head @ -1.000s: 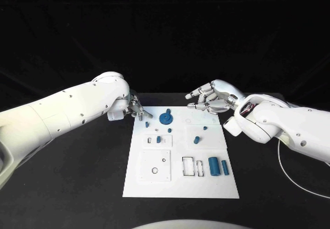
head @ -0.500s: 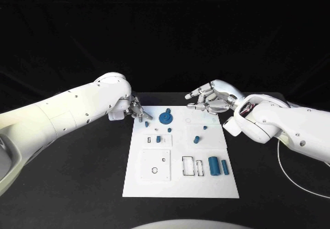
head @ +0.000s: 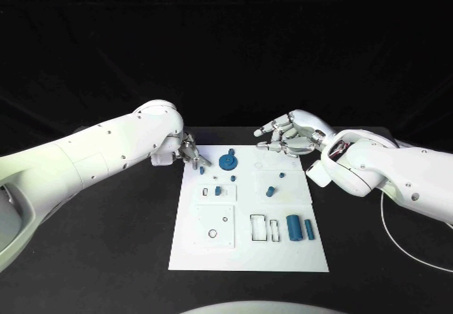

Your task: Assemble the parts on the task board

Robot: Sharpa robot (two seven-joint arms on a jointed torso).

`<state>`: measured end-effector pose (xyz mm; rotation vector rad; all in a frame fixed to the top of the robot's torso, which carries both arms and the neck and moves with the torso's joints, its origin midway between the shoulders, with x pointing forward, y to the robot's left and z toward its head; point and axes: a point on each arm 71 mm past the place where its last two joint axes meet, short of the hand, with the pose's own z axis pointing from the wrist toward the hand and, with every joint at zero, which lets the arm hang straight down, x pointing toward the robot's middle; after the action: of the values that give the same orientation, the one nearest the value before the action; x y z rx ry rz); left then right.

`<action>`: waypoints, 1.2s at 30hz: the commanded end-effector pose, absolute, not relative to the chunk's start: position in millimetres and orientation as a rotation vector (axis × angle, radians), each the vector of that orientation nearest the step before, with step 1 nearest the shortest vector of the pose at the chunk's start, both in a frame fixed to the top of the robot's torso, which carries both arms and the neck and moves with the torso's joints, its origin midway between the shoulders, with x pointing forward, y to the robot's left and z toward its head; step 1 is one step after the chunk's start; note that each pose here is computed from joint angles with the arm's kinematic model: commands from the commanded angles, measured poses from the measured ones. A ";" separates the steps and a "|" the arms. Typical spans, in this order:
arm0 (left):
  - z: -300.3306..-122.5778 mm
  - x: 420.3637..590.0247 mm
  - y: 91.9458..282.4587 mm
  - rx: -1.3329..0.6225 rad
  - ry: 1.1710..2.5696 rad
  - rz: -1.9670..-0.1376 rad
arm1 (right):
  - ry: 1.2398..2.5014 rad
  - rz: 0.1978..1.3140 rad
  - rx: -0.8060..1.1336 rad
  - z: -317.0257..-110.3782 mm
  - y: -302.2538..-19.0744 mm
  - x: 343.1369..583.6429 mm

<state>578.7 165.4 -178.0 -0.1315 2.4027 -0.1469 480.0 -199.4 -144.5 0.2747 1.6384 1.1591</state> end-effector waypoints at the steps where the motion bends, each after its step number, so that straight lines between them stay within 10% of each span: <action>1: -179.7 577.1 161.9 -0.107 2.432 -0.160 | 1.650 1.166 0.254 -145.3 -197.5 479.2; 36: -181.7 577.6 157.4 -0.144 2.419 -0.209 | 1.657 1.169 0.249 -146.0 -196.1 479.3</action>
<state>577.6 159.7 -181.2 -0.1340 2.4254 -0.1789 480.3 -197.7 -145.2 0.2681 1.6450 1.1617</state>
